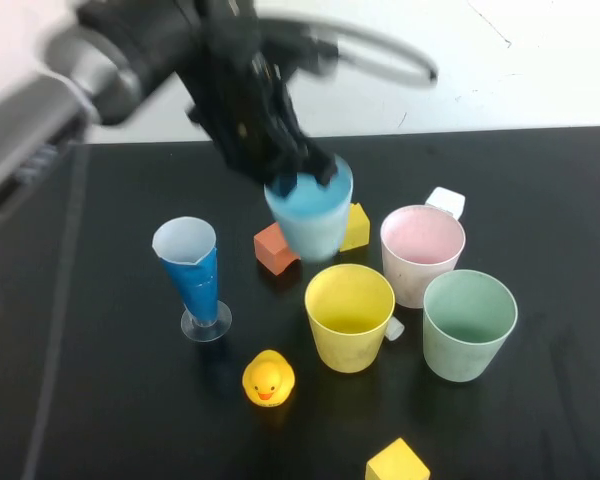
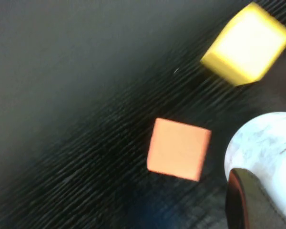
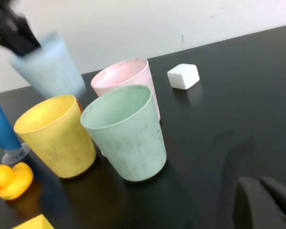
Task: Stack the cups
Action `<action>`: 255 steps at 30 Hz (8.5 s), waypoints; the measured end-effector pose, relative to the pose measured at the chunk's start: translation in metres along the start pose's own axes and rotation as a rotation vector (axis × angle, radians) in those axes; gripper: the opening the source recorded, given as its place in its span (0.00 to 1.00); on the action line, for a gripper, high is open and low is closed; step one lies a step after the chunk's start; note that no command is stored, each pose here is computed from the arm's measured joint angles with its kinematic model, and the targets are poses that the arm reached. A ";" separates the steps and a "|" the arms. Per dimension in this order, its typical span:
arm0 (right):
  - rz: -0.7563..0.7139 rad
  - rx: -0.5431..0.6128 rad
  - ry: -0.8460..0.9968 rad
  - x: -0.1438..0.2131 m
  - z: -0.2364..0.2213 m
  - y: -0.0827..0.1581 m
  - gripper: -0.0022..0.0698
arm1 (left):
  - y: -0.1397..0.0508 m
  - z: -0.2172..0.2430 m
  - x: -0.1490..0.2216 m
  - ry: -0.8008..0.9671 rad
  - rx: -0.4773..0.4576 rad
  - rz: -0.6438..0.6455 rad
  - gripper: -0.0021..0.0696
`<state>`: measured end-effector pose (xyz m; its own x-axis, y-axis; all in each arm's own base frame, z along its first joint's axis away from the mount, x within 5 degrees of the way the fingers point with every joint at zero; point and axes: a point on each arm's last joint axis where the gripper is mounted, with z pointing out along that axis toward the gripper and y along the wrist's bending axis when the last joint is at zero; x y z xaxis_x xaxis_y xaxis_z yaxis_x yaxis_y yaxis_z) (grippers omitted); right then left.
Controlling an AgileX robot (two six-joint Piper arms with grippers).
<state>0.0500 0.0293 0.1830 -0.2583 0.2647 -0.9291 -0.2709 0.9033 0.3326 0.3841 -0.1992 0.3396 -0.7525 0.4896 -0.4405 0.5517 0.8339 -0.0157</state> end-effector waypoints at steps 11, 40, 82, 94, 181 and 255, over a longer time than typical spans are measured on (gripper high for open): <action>-0.001 0.000 0.000 0.000 0.000 0.000 0.03 | -0.077 -0.070 0.012 -0.102 0.062 0.178 0.04; -0.041 -0.023 -0.009 -0.008 -0.003 0.005 0.03 | -0.078 -0.025 0.031 0.063 -0.001 0.218 0.45; -0.721 -0.275 1.093 -0.190 0.296 0.064 0.14 | -0.051 -0.123 0.288 -0.237 -0.024 0.163 0.03; -0.611 -0.364 1.104 -0.157 0.330 0.063 0.65 | -0.051 -0.123 0.288 -0.242 -0.033 0.168 0.03; -0.608 -0.407 1.195 -0.143 0.292 0.060 0.14 | -0.051 -0.123 0.287 -0.252 -0.022 0.121 0.03; -0.800 -0.522 0.127 -0.211 0.058 0.123 0.04 | -0.039 -0.102 0.391 -0.815 0.036 -0.135 0.03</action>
<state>0.1251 0.1045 0.4108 0.0921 -0.4302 -0.8980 -0.7808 0.5285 -0.3333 0.0316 -0.0137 0.2595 -0.3236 0.0364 -0.9455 0.4969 0.8569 -0.1370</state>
